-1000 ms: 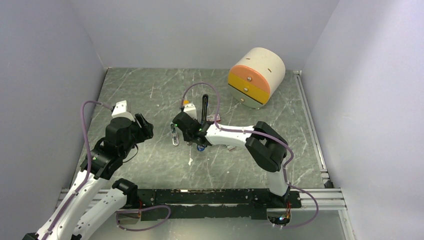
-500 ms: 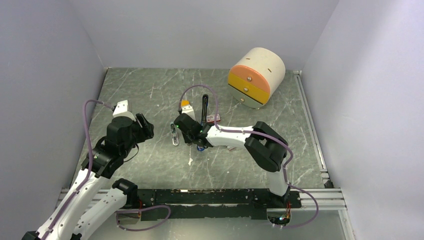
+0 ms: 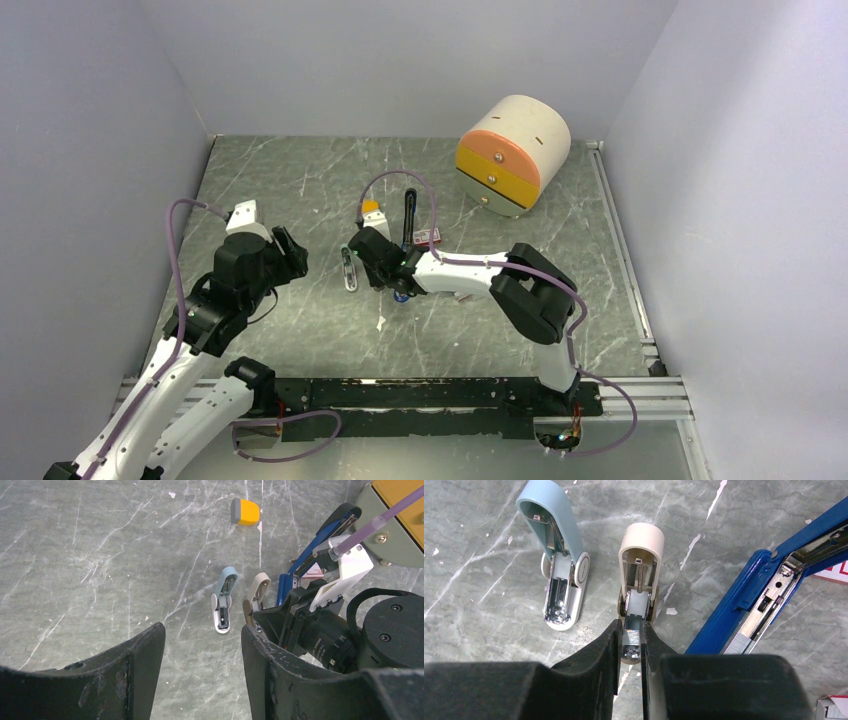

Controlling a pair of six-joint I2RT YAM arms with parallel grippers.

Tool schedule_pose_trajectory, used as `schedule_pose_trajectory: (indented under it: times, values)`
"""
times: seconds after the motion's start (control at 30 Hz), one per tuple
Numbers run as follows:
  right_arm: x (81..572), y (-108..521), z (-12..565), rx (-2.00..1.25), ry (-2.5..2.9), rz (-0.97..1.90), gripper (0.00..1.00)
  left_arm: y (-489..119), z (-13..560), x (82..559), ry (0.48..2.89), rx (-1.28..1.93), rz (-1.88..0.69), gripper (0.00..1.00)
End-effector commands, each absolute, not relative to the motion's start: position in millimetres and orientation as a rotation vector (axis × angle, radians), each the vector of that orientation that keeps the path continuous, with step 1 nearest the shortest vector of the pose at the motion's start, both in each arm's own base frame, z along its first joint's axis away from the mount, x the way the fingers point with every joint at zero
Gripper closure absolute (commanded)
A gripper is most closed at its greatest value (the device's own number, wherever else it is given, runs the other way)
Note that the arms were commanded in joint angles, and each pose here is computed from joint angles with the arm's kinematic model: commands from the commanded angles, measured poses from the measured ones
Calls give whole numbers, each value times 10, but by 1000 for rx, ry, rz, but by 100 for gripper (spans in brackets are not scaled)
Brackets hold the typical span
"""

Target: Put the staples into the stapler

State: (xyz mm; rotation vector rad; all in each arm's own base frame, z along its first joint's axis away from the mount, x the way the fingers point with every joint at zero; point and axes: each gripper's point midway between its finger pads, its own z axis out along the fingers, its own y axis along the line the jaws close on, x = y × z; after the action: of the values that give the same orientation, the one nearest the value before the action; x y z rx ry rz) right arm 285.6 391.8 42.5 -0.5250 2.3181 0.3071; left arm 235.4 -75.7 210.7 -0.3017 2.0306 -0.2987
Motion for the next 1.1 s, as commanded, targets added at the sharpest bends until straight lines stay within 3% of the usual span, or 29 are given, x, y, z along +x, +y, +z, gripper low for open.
schedule_pose_trajectory:
  times: [0.0, 1.07]
  values:
    - [2899, 3902, 484, -507, 2303, 308, 80, -787, 2182, 2374, 2008, -289, -319, 38]
    - [2848, 3854, 261, -520, 2349, 277, 80, -796, 2185, 2373, 2008, -283, -323, 38]
